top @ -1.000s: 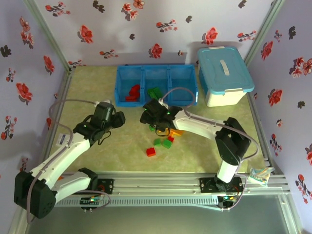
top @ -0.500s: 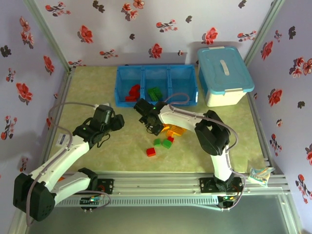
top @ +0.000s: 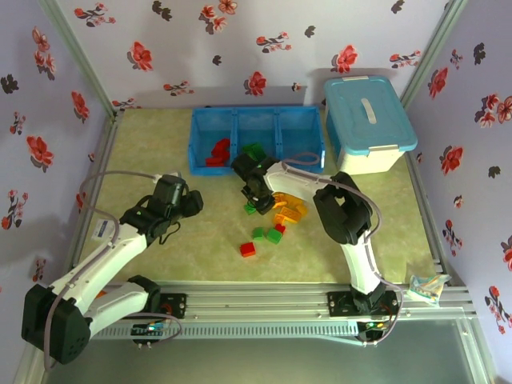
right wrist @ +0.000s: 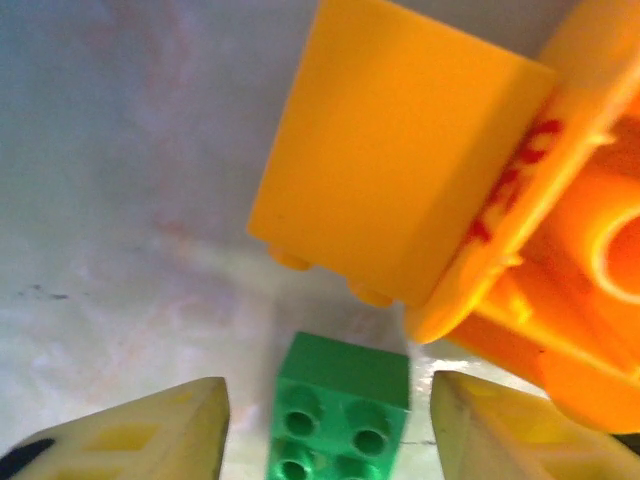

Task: Sort the legos into containers by color
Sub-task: Pick up the lego from the center of the table.

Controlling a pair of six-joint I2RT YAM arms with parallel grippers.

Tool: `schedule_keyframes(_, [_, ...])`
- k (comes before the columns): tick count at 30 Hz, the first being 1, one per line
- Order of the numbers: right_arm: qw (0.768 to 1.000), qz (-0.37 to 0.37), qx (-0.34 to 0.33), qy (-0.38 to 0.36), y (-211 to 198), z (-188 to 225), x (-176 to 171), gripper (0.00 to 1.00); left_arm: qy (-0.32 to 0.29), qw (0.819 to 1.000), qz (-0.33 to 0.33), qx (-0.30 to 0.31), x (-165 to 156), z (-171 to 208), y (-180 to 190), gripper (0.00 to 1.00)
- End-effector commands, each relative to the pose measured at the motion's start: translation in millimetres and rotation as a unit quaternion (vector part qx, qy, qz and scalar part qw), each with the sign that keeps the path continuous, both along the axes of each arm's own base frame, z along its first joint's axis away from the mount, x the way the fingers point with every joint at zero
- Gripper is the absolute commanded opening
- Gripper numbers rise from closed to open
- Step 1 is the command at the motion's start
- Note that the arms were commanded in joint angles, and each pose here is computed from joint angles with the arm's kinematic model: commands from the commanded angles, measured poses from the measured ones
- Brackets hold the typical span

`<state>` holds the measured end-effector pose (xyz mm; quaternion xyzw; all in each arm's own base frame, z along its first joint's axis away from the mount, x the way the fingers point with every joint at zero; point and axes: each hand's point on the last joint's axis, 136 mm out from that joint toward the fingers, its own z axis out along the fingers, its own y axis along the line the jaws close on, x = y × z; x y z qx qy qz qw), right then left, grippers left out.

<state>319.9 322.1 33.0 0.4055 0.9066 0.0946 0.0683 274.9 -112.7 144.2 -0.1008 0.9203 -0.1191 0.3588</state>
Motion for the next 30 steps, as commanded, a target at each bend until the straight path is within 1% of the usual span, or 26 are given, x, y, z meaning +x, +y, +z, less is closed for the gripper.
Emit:
schedule_keyframes(1, [0.999, 0.022, -0.021, 0.018, 4, -11, -4, 0.50, -0.008, 1.000, 0.007, -0.008, 3, 2, 2, 0.61])
schedule_keyframes(4, [0.999, 0.038, -0.030, 0.023, 8, -15, -8, 0.51, -0.009, 1.000, 0.007, -0.008, 4, 2, 2, 0.61])
schedule_keyframes(8, [0.997, 0.055, -0.039, 0.027, 11, -20, -15, 0.55, -0.008, 1.000, 0.007, -0.006, 3, 2, 3, 0.60])
schedule_keyframes(11, [0.996, 0.067, -0.047, 0.026, 12, -22, -18, 0.55, -0.009, 1.000, 0.008, -0.007, 3, 3, 4, 0.60])
schedule_keyframes(14, [0.994, 0.090, -0.061, 0.027, 12, -25, -20, 0.53, -0.010, 1.000, 0.008, -0.007, 3, 3, 5, 0.60])
schedule_keyframes(16, [0.992, 0.101, -0.072, 0.034, 10, -26, -21, 0.50, -0.012, 1.000, 0.009, -0.008, 3, 5, 5, 0.60])
schedule_keyframes(19, [0.990, 0.107, -0.081, 0.037, 6, -27, -22, 0.35, -0.013, 1.000, 0.010, -0.008, 2, 6, 7, 0.60])
schedule_keyframes(21, [0.990, 0.109, -0.083, 0.032, 5, -22, -21, 0.31, -0.014, 1.000, 0.011, -0.009, 2, 7, 7, 0.60])
schedule_keyframes(24, [0.990, 0.117, -0.081, 0.017, 6, -9, -18, 0.28, -0.014, 1.000, 0.012, -0.008, 2, 7, 8, 0.60])
schedule_keyframes(26, [0.989, 0.127, -0.079, -0.007, 6, 8, -13, 0.24, -0.016, 1.000, 0.012, -0.008, 2, 10, 9, 0.60])
schedule_keyframes(30, [0.980, 0.145, -0.099, -0.092, -6, 68, 7, 0.23, -0.022, 1.000, 0.007, -0.007, 2, 16, 8, 0.60])
